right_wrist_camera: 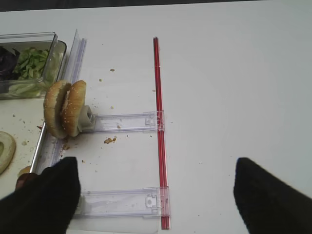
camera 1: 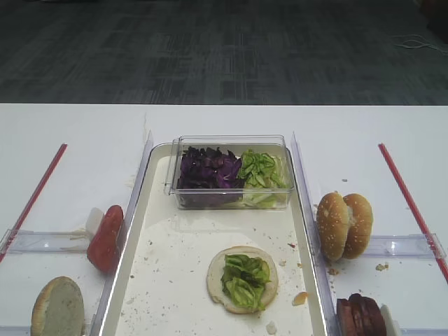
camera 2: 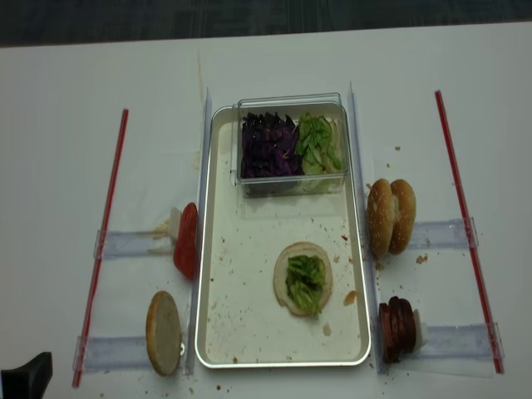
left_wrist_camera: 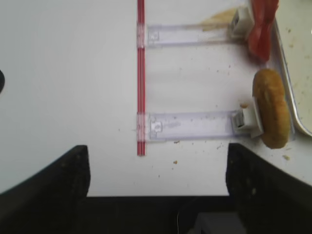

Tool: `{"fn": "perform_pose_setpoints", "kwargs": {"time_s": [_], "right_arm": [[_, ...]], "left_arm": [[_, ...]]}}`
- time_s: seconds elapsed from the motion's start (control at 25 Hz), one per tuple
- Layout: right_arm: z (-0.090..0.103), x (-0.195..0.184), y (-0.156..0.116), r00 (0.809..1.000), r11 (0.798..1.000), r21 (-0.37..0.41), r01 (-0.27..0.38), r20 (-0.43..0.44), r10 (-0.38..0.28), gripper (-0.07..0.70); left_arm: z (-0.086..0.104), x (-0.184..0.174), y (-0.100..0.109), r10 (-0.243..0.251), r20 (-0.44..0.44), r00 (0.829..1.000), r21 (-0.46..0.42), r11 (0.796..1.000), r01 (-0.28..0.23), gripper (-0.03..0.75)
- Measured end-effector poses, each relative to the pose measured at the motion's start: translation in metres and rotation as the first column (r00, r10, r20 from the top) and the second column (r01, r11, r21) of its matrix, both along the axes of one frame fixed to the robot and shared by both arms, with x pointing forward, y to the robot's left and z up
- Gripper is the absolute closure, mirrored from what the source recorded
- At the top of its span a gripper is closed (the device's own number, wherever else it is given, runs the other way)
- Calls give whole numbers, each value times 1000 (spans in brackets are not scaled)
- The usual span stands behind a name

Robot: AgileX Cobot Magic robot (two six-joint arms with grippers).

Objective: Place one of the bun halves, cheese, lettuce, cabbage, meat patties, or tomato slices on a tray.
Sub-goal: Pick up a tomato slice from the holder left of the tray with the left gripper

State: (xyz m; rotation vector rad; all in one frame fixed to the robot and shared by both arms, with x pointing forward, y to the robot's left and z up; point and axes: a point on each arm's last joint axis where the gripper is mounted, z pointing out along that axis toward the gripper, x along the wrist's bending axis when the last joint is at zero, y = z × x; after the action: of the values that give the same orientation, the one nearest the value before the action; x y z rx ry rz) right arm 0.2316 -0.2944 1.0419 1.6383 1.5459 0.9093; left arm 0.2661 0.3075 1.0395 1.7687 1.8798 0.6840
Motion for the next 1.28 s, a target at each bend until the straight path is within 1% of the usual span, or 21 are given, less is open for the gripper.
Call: {"fn": "perform_pose_setpoints", "kwargs": {"time_s": [0.08, 0.16, 0.2, 0.28, 0.4, 0.52, 0.6, 0.68, 0.76, 0.96, 1.08, 1.24, 1.28], "right_arm": [[0, 0, 0, 1000, 1000, 0, 0, 0, 0, -31], [0, 0, 0, 1000, 1000, 0, 0, 0, 0, -32], [0, 0, 0, 1000, 1000, 0, 0, 2, 0, -31], [0, 0, 0, 1000, 1000, 0, 0, 2, 0, -32], [0, 0, 0, 1000, 1000, 0, 0, 2, 0, -31], [0, 0, 0, 1000, 1000, 0, 0, 2, 0, -31], [0, 0, 0, 1000, 1000, 0, 0, 2, 0, -31], [0, 0, 0, 1000, 1000, 0, 0, 2, 0, -31], [0, 0, 0, 1000, 1000, 0, 0, 2, 0, -31], [0, 0, 0, 1000, 1000, 0, 0, 2, 0, -32], [0, 0, 0, 1000, 1000, 0, 0, 2, 0, -31], [0, 0, 0, 1000, 1000, 0, 0, 2, 0, -32], [0, 0, 0, 1000, 1000, 0, 0, 2, 0, -32]], "left_arm": [[-4, 15, -1, 2, -105, 994, 7, 1000, -1, 154], [-7, 28, -2, 3, -192, 981, 14, 1000, 0, 154], [-10, 34, -3, 4, -238, 971, 17, 1000, 0, 154], [-16, 46, -4, 5, -313, 950, 23, 1000, 2, 154], [-25, 61, -5, 8, -418, 908, 31, 1000, 5, 154], [-34, 72, -6, 11, -495, 869, 37, 999, 9, 154], [-39, 78, -6, 12, -532, 847, 40, 999, 11, 154], [-43, 82, -6, 13, -561, 828, 42, 999, 12, 154], [-44, 84, -7, 13, -571, 821, 43, 999, 13, 154], [-45, 85, -7, 16, -571, 821, 42, 999, 10, 154], [-45, 89, -7, 20, -545, 838, 38, 999, 0, 154], [-48, 104, -9, 25, -537, 843, 33, 999, -8, 154], [-48, 109, -9, 24, -530, 847, 32, 999, -8, 154]]}}
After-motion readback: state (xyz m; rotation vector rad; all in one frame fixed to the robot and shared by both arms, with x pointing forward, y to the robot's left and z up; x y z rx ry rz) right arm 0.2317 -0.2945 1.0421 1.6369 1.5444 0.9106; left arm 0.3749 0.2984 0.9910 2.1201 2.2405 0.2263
